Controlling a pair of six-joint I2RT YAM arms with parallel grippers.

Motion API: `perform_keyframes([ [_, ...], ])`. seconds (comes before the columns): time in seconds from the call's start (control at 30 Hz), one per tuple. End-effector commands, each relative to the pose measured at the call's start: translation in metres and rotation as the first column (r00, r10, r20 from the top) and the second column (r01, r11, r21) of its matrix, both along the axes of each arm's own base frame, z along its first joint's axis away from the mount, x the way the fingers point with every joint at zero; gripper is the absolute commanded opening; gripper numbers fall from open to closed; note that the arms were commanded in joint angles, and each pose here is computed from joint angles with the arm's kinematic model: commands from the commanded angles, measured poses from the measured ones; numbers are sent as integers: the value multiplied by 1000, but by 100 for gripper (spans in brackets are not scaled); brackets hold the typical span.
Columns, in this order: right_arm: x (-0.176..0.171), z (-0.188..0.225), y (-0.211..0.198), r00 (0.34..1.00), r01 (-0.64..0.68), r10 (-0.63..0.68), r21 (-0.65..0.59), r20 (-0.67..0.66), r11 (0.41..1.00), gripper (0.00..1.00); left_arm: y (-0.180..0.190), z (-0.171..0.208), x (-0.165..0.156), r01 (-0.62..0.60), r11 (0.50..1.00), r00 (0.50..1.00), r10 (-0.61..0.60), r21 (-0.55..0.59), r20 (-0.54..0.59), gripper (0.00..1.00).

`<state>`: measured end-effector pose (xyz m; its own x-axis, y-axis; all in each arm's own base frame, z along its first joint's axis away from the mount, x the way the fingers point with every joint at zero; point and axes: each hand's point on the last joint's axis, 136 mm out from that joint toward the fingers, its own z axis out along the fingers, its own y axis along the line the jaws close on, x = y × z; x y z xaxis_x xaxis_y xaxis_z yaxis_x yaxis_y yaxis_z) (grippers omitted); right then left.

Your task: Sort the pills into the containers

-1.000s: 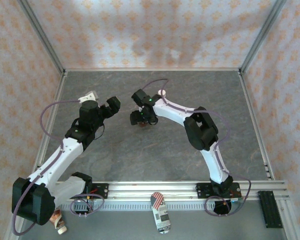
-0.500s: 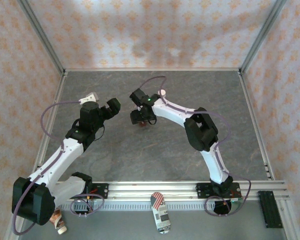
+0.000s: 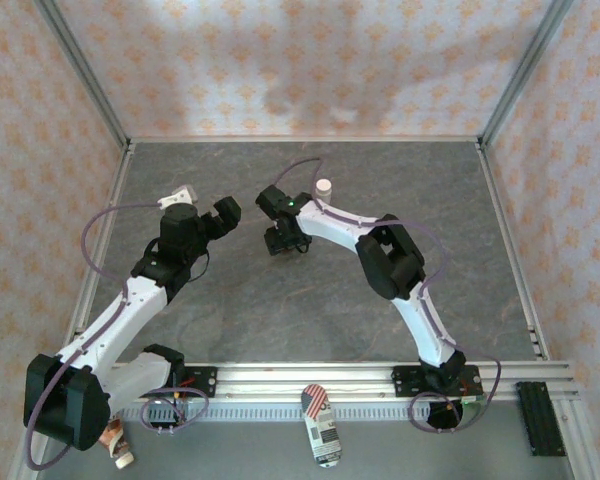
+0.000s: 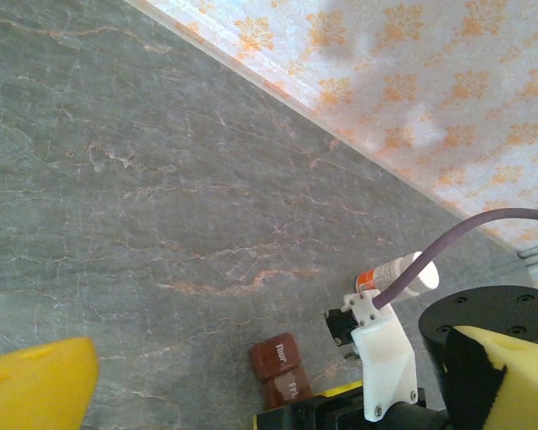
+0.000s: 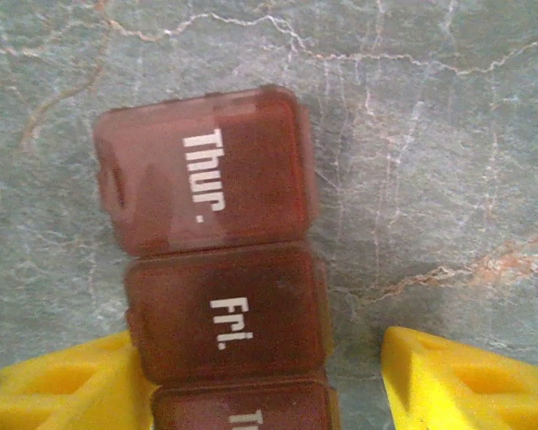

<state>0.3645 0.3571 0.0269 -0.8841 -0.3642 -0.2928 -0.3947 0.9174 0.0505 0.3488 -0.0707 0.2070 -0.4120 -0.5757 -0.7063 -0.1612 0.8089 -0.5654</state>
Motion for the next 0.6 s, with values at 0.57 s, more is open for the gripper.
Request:
perform_keyframes([
  [0.57,-2,-8,1,1000,-26,26,-45,-1,999,54,7,-5,-1,-28,1000,1000,28,-1,-1,100],
])
